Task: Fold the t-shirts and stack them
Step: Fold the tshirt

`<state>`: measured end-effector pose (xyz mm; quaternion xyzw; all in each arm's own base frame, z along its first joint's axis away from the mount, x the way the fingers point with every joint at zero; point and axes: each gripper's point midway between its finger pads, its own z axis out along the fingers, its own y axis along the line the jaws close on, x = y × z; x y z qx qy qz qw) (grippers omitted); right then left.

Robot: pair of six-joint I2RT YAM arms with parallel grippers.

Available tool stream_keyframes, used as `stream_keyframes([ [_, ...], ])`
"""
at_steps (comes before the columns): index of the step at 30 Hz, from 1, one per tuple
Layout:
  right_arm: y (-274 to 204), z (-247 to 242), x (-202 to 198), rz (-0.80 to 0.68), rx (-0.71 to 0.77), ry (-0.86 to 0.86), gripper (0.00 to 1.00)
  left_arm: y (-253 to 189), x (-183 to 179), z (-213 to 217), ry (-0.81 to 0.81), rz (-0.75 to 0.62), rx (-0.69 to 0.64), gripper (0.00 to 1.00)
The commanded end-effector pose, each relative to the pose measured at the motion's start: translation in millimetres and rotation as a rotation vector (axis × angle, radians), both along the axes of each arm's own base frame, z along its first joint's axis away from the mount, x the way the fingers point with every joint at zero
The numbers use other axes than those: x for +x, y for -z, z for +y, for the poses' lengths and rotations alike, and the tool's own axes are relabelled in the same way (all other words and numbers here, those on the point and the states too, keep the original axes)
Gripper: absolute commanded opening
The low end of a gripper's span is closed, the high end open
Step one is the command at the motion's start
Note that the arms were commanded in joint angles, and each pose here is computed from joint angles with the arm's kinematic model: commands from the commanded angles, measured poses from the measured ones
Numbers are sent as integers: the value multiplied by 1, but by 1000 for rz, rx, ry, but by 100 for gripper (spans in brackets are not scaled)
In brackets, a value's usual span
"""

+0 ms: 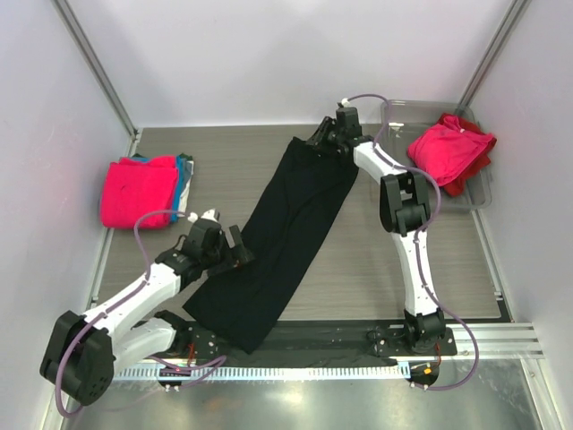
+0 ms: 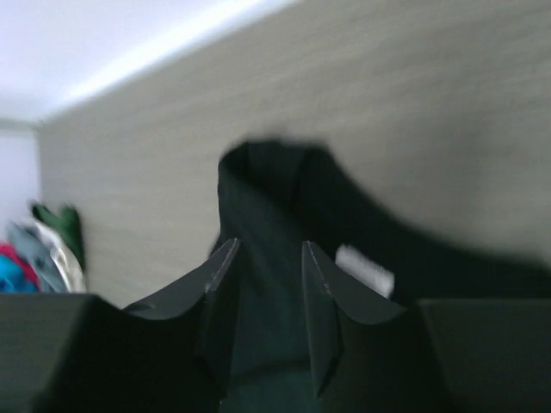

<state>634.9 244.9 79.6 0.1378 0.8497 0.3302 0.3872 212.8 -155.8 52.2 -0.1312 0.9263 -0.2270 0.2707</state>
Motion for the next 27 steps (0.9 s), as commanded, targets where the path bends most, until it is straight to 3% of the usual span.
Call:
stream_keyframes([
  [1,-81,3,-37,-139,-151,-112,41,-34,11,4,27,-51,51,88],
  [10,-60,-51,-121,-14,-337,-34,45,-102,73,-34,58,-200,-30,90],
  [17,-69,-63,-169,-22,-285,-6,40,-124,162,-83,55,-291,-154,85],
  [21,-85,-71,-193,-87,-234,31,39,-119,213,-107,71,-290,-211,73],
  [22,-68,-77,-206,-58,-239,43,39,-110,230,-113,63,-273,-219,70],
  [24,-86,-83,-210,-140,-224,71,39,-100,244,-118,61,-259,-220,62],
  [26,-66,-98,-224,-116,-263,113,39,-86,262,-125,53,-239,-220,54],
  [27,-79,-101,-222,-148,-258,133,39,-82,267,-127,53,-235,-221,52],
])
